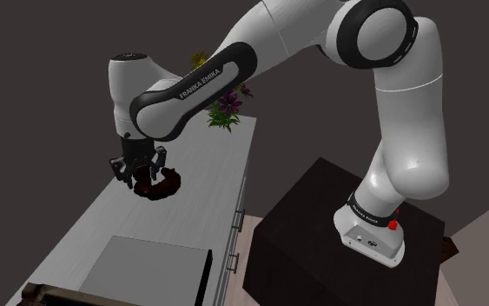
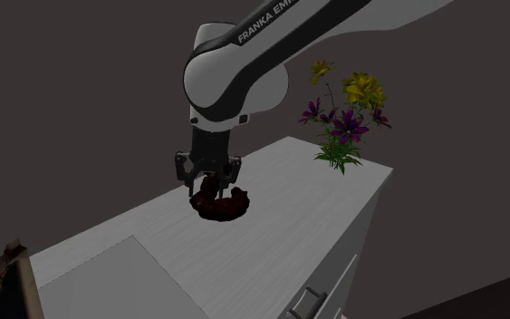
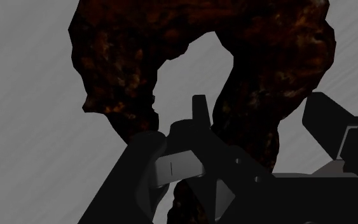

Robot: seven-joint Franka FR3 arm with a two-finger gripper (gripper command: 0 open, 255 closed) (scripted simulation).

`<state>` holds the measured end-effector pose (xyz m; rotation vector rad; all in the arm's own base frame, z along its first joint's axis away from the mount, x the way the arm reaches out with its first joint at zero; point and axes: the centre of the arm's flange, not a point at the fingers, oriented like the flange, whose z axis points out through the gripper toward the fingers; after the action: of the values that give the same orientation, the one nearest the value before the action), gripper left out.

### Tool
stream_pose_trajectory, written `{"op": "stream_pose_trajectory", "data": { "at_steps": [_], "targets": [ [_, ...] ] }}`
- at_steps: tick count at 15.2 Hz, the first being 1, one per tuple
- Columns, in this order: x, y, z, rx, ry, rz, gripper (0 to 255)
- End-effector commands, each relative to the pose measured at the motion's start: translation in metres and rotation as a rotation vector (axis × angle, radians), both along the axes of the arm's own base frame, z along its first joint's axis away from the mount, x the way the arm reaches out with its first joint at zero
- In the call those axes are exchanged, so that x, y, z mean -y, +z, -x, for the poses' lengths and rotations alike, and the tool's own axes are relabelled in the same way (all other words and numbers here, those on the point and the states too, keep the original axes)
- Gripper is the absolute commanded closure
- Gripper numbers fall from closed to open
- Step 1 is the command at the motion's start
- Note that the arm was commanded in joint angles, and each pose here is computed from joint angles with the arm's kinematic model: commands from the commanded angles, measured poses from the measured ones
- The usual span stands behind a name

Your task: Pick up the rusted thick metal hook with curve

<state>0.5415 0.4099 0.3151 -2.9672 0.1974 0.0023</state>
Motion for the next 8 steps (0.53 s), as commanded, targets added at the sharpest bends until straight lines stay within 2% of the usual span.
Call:
{"op": "stream_pose_trajectory", "data": {
  "at_steps": [1, 8],
  "targets": [
    [0.0, -0.001, 0.001, -0.002, 0.001, 0.001, 255],
    [0.0, 0.036, 0.001, -0.002, 0.001, 0.001, 255]
  ]
}}
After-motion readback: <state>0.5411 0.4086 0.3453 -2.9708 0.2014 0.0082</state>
